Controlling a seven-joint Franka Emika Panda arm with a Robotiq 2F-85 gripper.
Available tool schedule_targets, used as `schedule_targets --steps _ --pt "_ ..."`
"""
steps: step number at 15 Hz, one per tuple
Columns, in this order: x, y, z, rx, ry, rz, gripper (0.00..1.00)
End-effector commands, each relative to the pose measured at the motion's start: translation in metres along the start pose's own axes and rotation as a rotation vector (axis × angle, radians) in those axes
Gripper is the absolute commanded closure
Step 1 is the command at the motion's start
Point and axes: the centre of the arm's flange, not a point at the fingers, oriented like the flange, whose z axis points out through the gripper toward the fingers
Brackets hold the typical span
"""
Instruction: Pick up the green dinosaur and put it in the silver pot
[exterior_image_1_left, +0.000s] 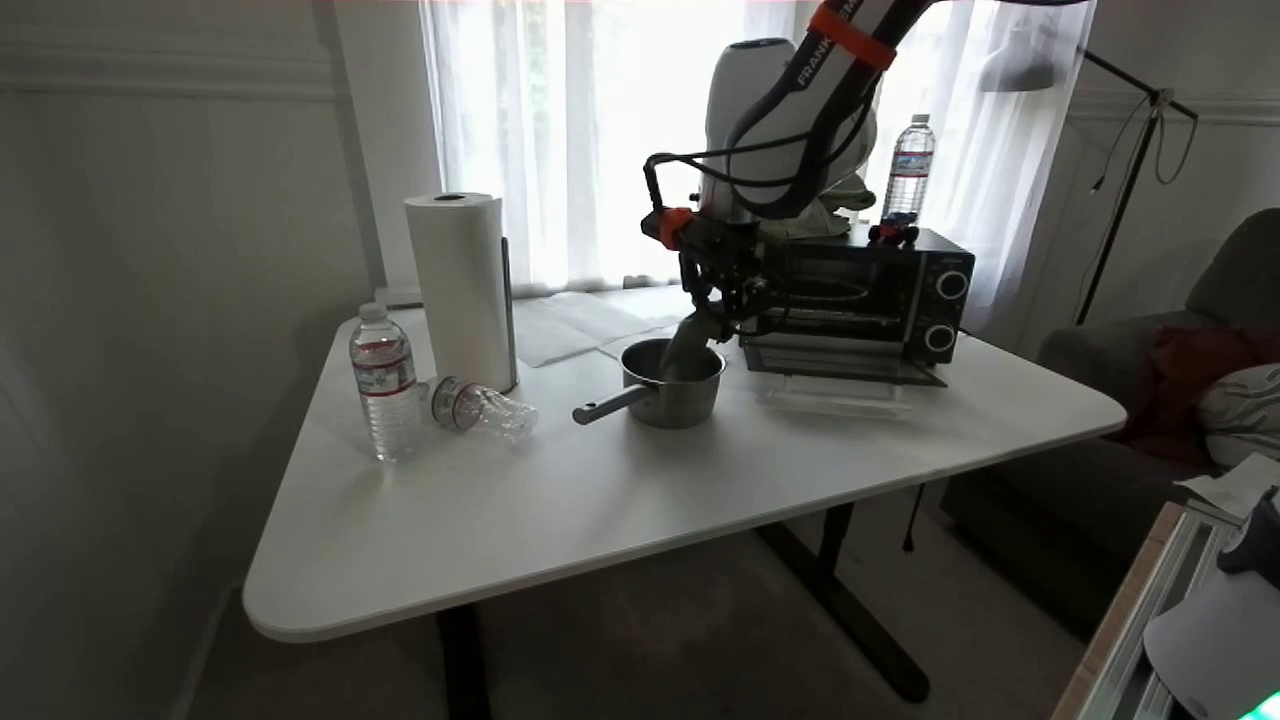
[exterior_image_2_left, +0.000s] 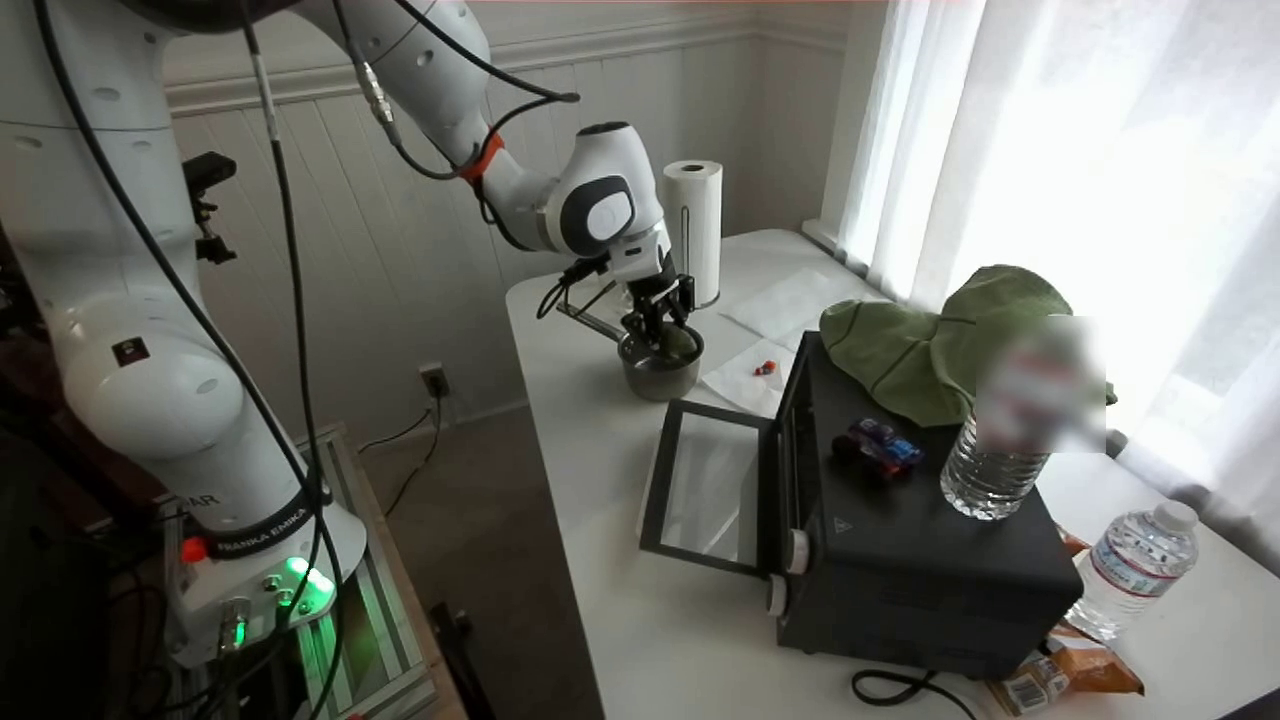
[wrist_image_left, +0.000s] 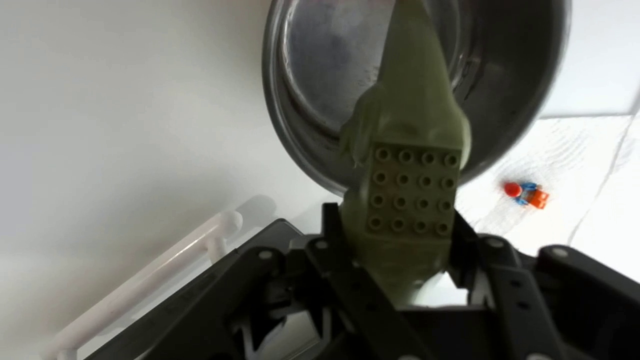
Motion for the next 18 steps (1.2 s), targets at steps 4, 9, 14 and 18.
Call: schedule_targets --steps 4,9,14,18 --pt "-0.025 -0.016 0.012 0.003 0.048 0.019 0.76" --pt "-0.026 -0.021 0.027 -0.022 0.070 0.016 0.76" --pt "-0.032 -0.021 0.039 -0.041 0.057 0.001 0.76" --pt "-0.035 -0.021 0.043 -0.049 0.062 -0.007 0.76"
